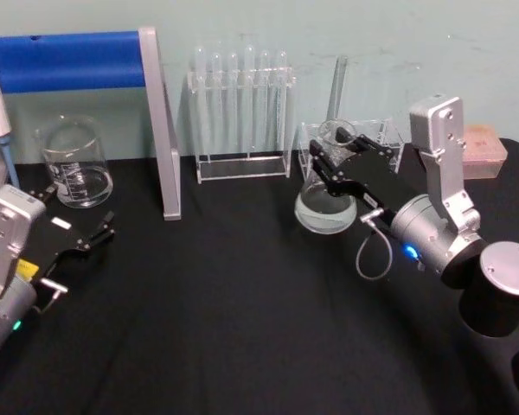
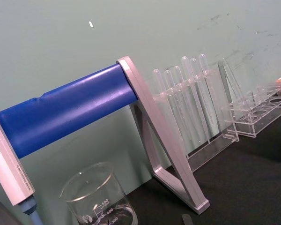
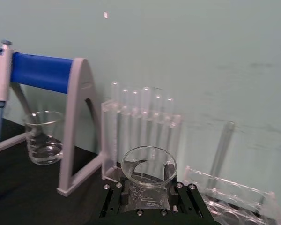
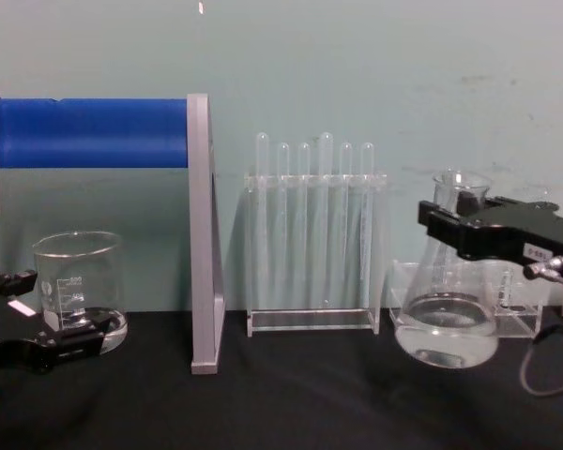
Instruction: Grasp the erlenmeyer flask with one hand, shake it three times, then place it back.
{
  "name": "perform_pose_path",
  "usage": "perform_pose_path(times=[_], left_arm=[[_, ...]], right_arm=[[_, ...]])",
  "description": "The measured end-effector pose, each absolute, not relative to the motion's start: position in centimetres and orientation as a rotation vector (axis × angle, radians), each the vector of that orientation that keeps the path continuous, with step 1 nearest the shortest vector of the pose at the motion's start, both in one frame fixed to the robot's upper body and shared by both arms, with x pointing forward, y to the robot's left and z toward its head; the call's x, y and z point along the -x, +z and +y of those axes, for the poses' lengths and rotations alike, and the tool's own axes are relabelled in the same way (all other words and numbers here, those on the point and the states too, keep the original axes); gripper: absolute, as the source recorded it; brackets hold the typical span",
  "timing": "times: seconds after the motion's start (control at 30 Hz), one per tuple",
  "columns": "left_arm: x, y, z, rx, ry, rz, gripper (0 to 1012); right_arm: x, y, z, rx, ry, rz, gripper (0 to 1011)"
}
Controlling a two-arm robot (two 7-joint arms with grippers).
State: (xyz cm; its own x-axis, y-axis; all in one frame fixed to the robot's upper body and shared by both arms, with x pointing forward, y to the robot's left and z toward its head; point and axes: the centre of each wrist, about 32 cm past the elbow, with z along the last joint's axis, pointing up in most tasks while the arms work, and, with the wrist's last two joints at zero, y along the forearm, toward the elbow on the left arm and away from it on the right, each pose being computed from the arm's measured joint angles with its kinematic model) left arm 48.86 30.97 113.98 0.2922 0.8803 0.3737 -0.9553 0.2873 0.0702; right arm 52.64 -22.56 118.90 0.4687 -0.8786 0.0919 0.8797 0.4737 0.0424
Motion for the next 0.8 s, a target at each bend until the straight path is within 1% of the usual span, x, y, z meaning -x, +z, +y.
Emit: perform_pose_path(times=[0.5, 0.8], left_arm=[[-48.9, 114.0, 31.0, -0.304, 1.248, -0.285, 1001], [-48.9, 114.0, 31.0, -0.304, 1.248, -0.285, 1001]], right_arm=[[-51.7, 119.1, -19.9, -0.001, -0.910, -0.090, 456], [-51.4, 119.0, -19.2, -0.003, -0.861, -0.082, 456]])
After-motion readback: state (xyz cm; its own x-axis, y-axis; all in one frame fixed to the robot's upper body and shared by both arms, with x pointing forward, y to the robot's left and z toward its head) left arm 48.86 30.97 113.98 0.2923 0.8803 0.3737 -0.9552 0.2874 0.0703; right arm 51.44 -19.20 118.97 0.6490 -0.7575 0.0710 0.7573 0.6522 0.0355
